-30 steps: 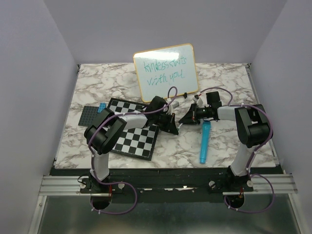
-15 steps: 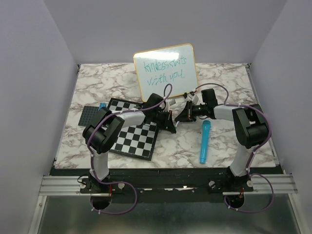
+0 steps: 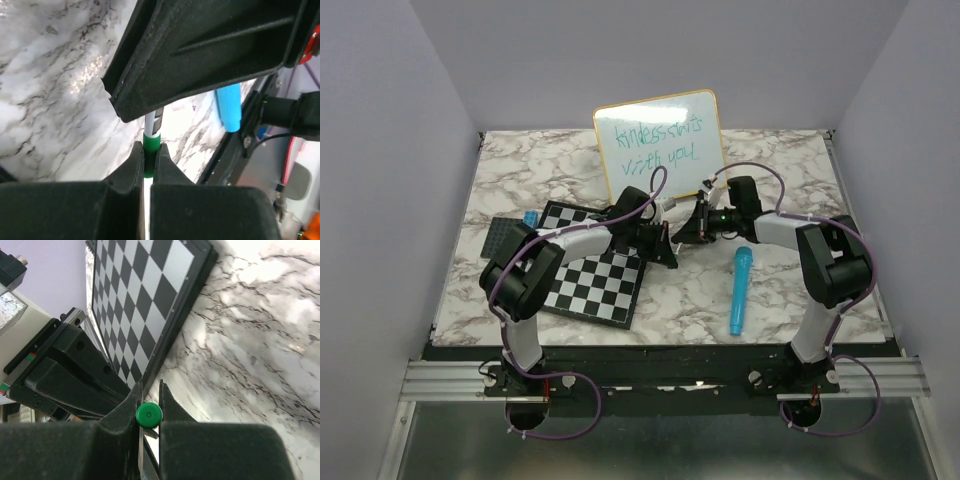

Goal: Write a sentence on the whiteboard
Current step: Pass from the right arm to the left

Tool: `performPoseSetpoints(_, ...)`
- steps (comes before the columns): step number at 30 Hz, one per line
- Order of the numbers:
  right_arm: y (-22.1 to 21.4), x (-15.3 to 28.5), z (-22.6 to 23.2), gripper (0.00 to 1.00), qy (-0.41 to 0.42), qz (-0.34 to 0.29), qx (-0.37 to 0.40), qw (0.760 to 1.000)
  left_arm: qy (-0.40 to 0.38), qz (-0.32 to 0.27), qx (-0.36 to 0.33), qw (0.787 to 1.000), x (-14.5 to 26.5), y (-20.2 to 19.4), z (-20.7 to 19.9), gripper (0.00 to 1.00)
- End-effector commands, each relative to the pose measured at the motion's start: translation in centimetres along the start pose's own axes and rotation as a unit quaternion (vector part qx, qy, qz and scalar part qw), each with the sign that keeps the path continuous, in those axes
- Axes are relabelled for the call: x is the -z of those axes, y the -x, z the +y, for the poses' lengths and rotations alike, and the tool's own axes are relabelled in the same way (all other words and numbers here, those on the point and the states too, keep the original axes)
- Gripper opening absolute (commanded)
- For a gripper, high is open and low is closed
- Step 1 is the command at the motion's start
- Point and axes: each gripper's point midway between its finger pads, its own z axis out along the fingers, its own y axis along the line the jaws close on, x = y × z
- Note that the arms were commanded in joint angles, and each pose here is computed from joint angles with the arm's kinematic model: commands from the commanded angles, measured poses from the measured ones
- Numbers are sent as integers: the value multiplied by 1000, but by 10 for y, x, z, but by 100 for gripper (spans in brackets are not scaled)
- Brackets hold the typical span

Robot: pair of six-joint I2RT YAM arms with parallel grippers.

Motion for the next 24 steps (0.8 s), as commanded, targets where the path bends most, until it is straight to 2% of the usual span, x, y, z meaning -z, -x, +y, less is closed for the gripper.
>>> performPoseSetpoints(1,-82,-17,28,1,40,133,-33,990,-28,-238,-199,950,58,128,-74,0)
performPoseSetpoints(7,-94,-23,42,0,50,149,-15,988,-4,-263,-264,928,77,148,-88,0)
performPoseSetpoints(10,-80,-20,48,3,55,133,6,990,-10,-240,-261,935,72,139,-87,0)
performPoseSetpoints(12,-67,-13,54,20,59,116,35,991,-13,-227,-256,940,68,128,-82,0)
performPoseSetpoints(13,-59,-7,51,35,55,104,36,992,-14,-208,-247,946,62,112,-72,0)
performPoseSetpoints(14,-53,-2,51,40,55,95,38,993,-16,-202,-240,949,61,104,-69,0)
performPoseSetpoints(16,-36,10,45,47,55,72,38,995,-20,-176,-223,958,52,78,-56,0)
performPoseSetpoints(20,-15,30,39,54,56,41,44,997,-19,-140,-194,971,40,41,-41,0)
performPoseSetpoints(24,6,52,45,65,52,4,95,994,-16,-113,-167,979,33,13,-32,0)
